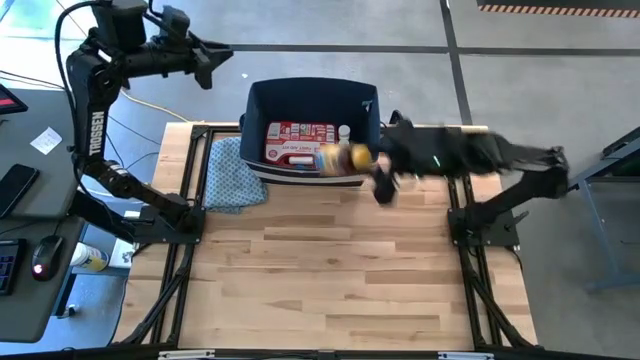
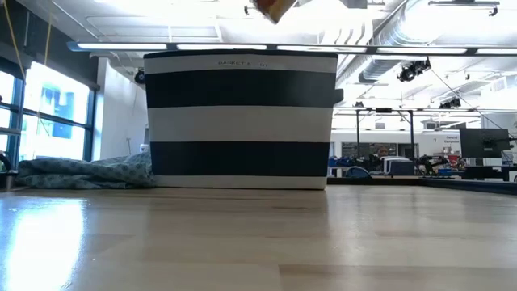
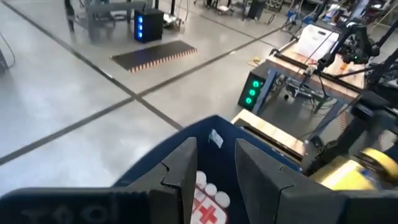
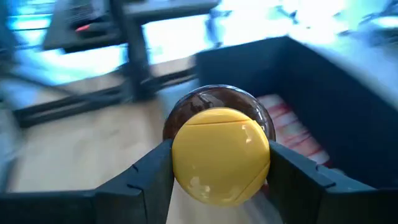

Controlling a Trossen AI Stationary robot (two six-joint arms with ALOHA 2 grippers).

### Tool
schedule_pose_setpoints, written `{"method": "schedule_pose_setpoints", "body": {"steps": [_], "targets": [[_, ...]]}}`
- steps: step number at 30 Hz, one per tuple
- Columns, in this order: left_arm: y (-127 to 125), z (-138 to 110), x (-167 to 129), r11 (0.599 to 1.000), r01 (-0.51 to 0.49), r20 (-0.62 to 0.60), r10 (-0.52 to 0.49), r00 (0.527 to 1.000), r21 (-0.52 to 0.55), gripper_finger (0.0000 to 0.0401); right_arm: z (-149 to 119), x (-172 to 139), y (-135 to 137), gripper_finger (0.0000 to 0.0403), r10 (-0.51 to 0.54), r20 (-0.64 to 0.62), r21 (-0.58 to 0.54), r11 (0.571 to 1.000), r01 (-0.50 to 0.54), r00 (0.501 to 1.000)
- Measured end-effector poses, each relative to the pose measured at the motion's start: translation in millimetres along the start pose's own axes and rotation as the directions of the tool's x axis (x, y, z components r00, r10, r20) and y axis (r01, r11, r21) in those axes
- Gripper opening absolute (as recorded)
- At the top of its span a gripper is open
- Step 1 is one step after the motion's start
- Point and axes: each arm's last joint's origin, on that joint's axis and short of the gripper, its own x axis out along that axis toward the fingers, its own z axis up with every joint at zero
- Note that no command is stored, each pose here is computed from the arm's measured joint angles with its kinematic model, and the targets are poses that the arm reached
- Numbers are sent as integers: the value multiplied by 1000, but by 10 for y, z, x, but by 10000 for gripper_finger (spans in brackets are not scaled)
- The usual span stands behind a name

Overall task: Pick & place medical supplies in basket/bin
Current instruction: Put the yellow medicine bottle into the blue bin

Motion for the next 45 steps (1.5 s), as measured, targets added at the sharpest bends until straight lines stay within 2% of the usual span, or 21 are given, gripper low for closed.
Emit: {"method": "schedule_pose_setpoints", "body": {"steps": [4,7,12,17,23,29,35,41,45], "targets": [[34,23,108,1000,3,2,-3,1000,-3,144,347,400,-371,210,-94,12,-24,995,95,995],[73,14,225,1000,6,-26,-7,1000,-15,144,442,766,-643,209,-156,-60,-20,988,155,986],[114,-16,391,997,63,-78,-65,995,-33,144,340,1333,-1057,209,-222,-286,-2,973,231,932],[123,-38,403,998,55,-101,-53,994,20,144,208,1649,-1315,209,-244,-446,-2,962,272,861],[122,-43,402,998,61,-106,-57,993,31,144,39,1775,-1459,209,-243,-552,18,953,303,797],[128,-49,418,997,62,-114,-56,992,51,144,-80,1727,-1471,209,-210,-656,19,956,294,725],[144,-59,465,997,63,-127,-56,990,49,144,-157,1656,-1404,209,-66,-741,94,975,200,668],[146,-59,472,997,67,-129,-60,990,49,144,-165,1653,-1308,209,-35,-750,94,983,159,661],[146,-59,472,997,67,-129,-61,990,47,144,-221,1755,-1293,209,-12,-767,99,986,137,642]]}}
